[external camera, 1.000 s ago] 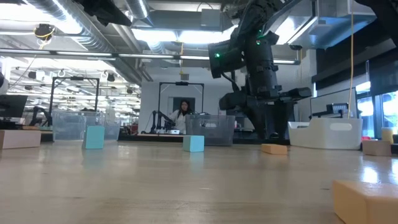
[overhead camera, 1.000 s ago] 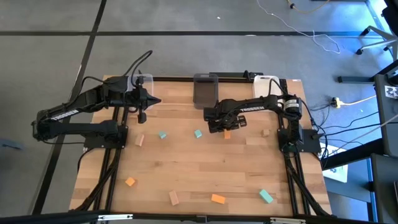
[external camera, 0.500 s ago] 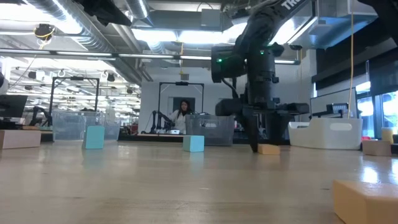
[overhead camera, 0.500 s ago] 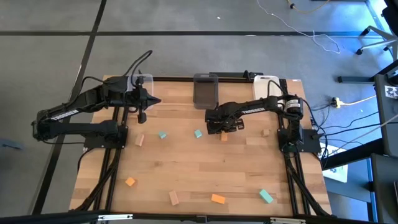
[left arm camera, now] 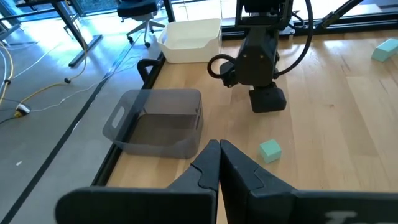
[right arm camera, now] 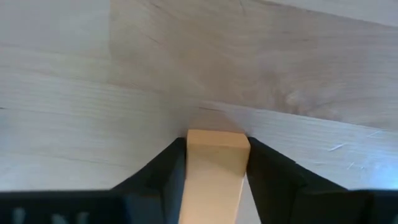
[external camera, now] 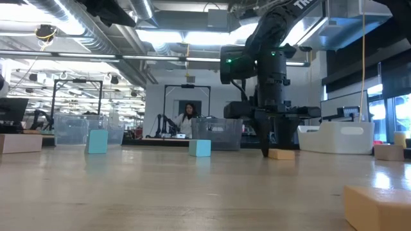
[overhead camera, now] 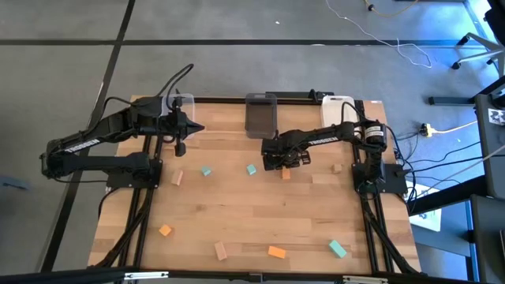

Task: Sort & place blocks by color
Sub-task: Put the top orange block into the white bin

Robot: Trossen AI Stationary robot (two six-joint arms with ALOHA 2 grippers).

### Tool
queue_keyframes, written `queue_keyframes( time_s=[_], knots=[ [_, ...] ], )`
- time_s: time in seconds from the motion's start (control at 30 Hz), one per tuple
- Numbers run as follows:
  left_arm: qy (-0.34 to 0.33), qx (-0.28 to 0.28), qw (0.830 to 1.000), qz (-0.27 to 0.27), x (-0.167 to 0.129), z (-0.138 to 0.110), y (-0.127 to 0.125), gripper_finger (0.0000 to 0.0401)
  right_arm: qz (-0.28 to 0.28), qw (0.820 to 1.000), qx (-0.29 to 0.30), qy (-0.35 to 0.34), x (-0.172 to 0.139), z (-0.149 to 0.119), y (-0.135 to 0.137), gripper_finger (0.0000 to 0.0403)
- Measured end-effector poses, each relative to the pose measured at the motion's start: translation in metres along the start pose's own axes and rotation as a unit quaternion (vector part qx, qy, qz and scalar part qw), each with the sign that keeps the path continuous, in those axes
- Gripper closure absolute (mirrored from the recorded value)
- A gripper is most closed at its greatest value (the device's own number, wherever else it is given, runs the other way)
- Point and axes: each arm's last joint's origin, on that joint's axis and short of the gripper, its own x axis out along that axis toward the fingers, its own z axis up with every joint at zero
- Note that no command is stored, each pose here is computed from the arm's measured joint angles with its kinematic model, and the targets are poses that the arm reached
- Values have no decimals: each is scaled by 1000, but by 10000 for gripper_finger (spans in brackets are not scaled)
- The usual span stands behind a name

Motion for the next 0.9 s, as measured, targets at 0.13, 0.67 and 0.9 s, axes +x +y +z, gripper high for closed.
queue_keyframes(
  time_s=[0.13, 0.67, 0.9],
  knots=[
    [0, 1, 1000, 0, 0, 0, 0, 401, -1, 1000, -19, -2, 0, 0, 0, 270],
    [7, -3, 1000, -1, 0, -1, 0, 401, -38, 993, -109, -35, -31, 3, -8, 270],
    [7, -3, 1000, -1, 0, -1, 0, 401, -76, 988, -129, -39, -58, 2, -18, 270]
  ],
)
